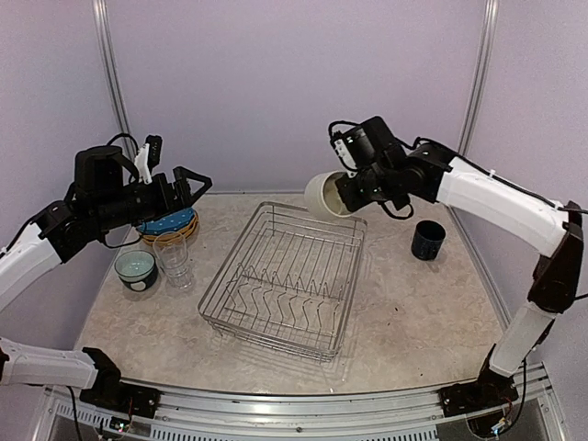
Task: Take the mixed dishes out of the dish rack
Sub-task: Grab the cup from the dish rack, then place the cup at the center of the board.
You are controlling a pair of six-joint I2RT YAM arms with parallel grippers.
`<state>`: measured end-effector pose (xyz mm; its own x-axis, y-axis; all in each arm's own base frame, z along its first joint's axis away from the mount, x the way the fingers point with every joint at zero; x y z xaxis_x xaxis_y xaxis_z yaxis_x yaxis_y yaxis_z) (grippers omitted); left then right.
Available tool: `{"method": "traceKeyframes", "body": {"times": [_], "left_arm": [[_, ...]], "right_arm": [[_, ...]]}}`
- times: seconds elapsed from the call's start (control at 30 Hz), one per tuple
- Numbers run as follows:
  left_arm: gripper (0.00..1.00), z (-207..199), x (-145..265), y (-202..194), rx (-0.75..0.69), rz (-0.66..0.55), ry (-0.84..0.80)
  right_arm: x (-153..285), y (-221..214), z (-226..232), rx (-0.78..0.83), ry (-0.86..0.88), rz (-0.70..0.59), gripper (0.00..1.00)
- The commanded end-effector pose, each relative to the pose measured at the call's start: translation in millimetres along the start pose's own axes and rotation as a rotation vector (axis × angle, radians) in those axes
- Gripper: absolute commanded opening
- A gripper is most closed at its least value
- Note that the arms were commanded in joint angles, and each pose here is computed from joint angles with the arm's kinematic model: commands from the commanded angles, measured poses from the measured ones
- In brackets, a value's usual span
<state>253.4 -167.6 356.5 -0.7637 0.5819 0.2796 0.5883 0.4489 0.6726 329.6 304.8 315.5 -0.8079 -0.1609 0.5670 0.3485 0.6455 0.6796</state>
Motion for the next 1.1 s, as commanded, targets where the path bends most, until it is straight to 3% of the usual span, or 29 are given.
{"method": "traceKeyframes", "body": {"times": [0.0,0.13,0.33,0.7,0.83,1.07], "left_arm": [[0.99,-6.4,2.1,9.5,-0.002,-0.016,-0.024],[0.99,-9.0,1.5,13.3,-0.003,-0.020,-0.032],[0.99,-13.9,0.5,17.1,0.002,-0.012,-0.043],[0.99,-14.1,13.5,24.0,-0.004,-0.052,-0.009],[0.99,-14.5,15.3,26.7,-0.013,-0.060,0.006],[0.99,-18.7,17.5,35.8,-0.041,-0.082,0.028]], "right_arm": [[46.9,-52.7,-55.5,-0.262,-0.012,0.075,0.00],[52.3,-133.9,-87.9,-0.440,-0.018,0.220,0.00],[24.8,-245.3,-80.4,-0.612,0.090,0.485,0.00],[-21.2,-294.7,-78.1,-0.585,0.076,0.653,0.00],[-28.4,-293.7,-82.3,-0.560,0.053,0.662,0.17],[-16.2,-273.1,-95.6,-0.554,0.046,0.595,0.61]]}}
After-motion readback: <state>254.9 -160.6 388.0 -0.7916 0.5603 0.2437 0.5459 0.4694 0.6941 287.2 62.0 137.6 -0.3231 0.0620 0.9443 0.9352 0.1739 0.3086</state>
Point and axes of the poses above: each gripper's point midway between its finger pads, its own x axis back along the fingers, its own z axis along the line the jaws close on, y = z × x, the point moved 6 cm from there along x, back along the fingers, and after that the axes turned 13 degrees about x, right-handed, at the moved point
